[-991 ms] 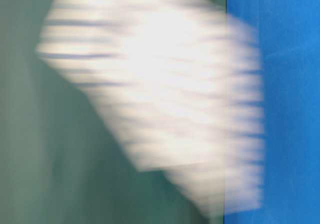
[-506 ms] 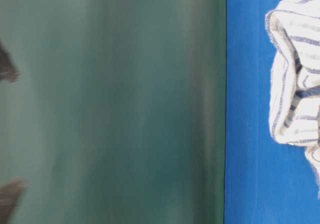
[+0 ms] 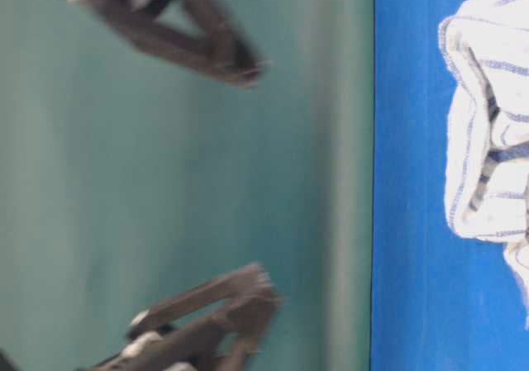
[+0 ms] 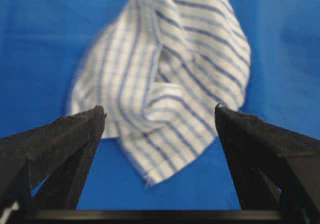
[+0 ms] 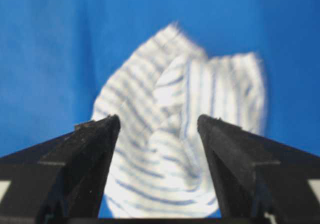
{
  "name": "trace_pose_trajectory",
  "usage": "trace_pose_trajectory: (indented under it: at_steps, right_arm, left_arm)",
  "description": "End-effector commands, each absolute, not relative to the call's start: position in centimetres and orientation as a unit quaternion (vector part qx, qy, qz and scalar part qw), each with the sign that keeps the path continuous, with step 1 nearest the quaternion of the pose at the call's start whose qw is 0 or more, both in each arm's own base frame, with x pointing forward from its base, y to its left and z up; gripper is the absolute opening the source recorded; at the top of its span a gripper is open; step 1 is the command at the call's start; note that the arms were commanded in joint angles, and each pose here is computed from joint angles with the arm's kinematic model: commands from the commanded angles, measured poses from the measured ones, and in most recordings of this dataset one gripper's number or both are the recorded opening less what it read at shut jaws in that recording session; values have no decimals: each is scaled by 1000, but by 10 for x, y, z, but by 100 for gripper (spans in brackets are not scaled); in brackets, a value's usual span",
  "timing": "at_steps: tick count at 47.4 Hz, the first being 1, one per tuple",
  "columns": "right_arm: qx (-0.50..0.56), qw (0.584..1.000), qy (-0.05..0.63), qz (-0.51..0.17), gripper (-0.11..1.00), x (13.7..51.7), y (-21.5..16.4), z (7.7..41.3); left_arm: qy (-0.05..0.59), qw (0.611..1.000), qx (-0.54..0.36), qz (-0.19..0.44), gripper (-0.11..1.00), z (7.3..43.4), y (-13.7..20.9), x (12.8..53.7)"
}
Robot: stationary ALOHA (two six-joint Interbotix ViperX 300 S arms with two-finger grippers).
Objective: Lift the towel with both arms.
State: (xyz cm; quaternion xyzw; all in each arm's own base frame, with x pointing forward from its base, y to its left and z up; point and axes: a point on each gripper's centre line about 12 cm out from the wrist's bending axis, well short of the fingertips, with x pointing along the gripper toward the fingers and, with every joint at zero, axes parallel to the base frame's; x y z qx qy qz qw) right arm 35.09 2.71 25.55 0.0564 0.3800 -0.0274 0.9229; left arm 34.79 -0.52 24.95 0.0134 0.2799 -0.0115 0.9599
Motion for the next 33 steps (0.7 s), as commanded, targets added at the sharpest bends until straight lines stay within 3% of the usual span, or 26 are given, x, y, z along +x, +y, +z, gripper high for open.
trace_pose_trajectory:
  at_steps: [1,17,33]
  right_arm:
    - [59,923,380,-13,66,353,39,243]
    - [68,902,427,0,66,371,55,160]
    - [70,901,428,12,66,386,61,122]
  left_arm:
    - [271,962,15,-18,90,239,-11,356]
    - [312,950,19,-28,90,154,-20,375]
    - [353,935,23,-35,90,106,-27,381]
